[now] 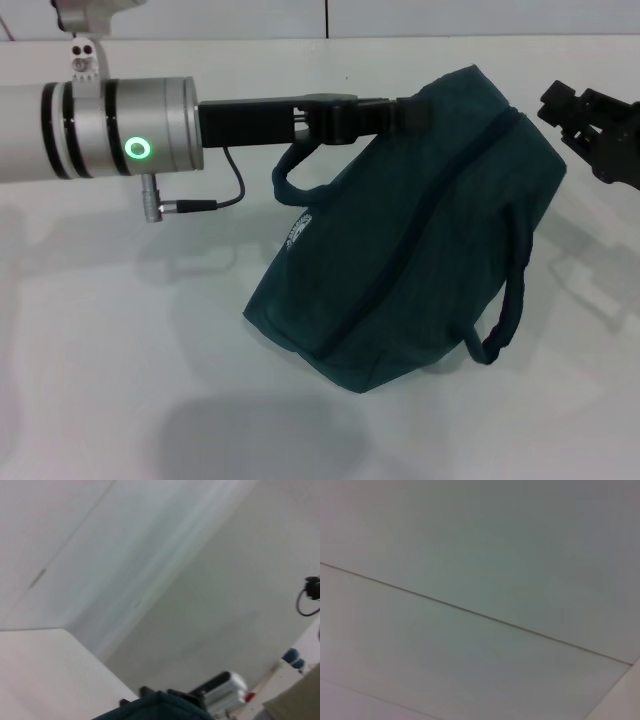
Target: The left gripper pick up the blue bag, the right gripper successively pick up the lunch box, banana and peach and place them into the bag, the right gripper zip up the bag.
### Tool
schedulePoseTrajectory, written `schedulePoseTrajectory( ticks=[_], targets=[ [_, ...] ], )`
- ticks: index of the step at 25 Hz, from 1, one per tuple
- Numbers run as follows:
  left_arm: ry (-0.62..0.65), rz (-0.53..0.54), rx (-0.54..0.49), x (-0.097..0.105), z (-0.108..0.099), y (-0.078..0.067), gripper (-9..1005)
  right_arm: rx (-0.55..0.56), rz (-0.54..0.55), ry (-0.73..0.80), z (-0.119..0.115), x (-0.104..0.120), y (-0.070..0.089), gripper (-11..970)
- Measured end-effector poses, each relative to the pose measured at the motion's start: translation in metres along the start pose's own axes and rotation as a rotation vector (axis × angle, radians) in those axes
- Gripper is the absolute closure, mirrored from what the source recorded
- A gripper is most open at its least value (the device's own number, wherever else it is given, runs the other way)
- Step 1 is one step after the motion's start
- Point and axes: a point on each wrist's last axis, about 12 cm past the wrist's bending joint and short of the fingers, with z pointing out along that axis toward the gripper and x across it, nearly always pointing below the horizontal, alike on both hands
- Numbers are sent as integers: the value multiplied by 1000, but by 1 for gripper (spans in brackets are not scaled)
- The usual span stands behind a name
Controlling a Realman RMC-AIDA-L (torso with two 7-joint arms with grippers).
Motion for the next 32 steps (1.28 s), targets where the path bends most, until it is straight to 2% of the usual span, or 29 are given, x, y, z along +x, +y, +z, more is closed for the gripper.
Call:
schedulePoseTrajectory(
  ticks=[3,7,13,16,22,27,32],
  targets=[
    [-7,2,-38,-3,4,4,941,0,-2,-14,-5,-1,0,737],
    [-20,12,-85,-11,9,10,941,2,-11,-24,-11,-4,0,510],
    [-38,-10,-158,-20,23,20,941,-18,-65,-27,-17,-8,4,426],
    [-66,-25,-203,-22,22,26,940,-23,-73,-27,-18,-8,4,384],
    [-90,-29,-229,-20,17,29,938,-33,-103,-24,-20,-12,7,299],
    [-134,-23,-226,-23,9,28,769,-74,-158,-9,-21,-15,14,253],
    [-176,-3,-187,-28,-2,21,576,-133,-257,12,-21,-22,24,224]
  ],
)
